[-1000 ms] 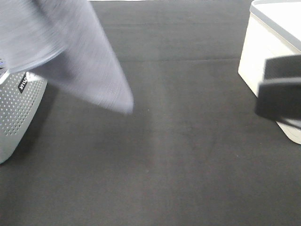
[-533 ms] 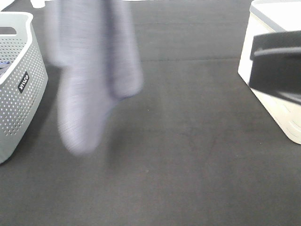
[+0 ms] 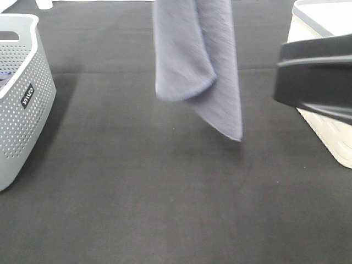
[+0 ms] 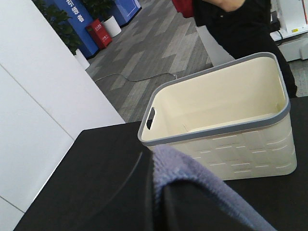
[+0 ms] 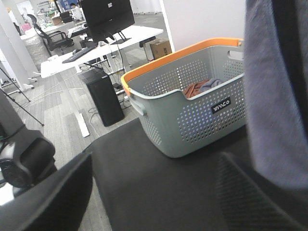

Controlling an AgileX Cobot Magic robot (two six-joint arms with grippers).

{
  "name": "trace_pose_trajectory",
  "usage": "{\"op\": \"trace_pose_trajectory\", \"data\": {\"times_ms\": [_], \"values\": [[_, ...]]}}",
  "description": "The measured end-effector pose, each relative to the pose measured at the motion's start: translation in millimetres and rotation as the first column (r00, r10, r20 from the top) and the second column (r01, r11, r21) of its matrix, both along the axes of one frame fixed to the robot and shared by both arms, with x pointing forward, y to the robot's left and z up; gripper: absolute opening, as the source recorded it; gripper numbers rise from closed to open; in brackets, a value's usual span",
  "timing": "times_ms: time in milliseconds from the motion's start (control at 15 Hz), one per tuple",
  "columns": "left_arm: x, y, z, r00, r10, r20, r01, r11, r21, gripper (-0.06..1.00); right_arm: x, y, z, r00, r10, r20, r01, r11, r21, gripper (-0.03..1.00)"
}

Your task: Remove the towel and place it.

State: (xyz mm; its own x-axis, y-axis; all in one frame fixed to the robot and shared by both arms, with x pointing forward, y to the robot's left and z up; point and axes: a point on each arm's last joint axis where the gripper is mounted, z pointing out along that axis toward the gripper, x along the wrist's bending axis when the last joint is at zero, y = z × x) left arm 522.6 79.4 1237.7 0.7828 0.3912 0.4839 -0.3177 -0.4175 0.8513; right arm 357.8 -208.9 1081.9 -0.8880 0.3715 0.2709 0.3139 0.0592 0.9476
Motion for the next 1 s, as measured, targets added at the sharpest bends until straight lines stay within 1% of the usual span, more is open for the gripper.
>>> {"op": "trace_pose_trajectory", "data": {"times_ms": [200,267,333,467,800,1000], "values": [[-2,-12,-6,1.000,-0.028,-0.008,0.028,0.999,0.018,0.00,26,2,-9,0.999,0.006,0.045,-0.008,0.999,0.035,0.70],[-3,-16,-9,0.999,-0.038,-0.013,0.038,0.999,0.020,0.00,34,3,-14,0.999,0.015,0.043,-0.017,0.999,0.045,0.70],[-6,-21,-10,0.998,-0.054,-0.015,0.054,0.998,0.022,0.00,44,5,-21,0.999,0.027,0.022,-0.029,0.997,0.076,0.69],[-8,-25,-9,0.998,-0.058,-0.009,0.058,0.998,0.016,0.00,53,6,-27,0.999,0.046,-0.003,-0.045,0.992,0.120,0.66],[-8,-39,-18,0.996,-0.083,-0.022,0.084,0.996,0.025,0.00,68,6,-43,0.999,0.007,-0.034,-0.004,0.996,0.085,0.65],[-11,-46,-21,0.995,-0.096,-0.009,0.096,0.995,0.030,0.00,80,6,-58,0.998,-0.005,-0.061,0.008,0.999,0.052,0.65]]}}
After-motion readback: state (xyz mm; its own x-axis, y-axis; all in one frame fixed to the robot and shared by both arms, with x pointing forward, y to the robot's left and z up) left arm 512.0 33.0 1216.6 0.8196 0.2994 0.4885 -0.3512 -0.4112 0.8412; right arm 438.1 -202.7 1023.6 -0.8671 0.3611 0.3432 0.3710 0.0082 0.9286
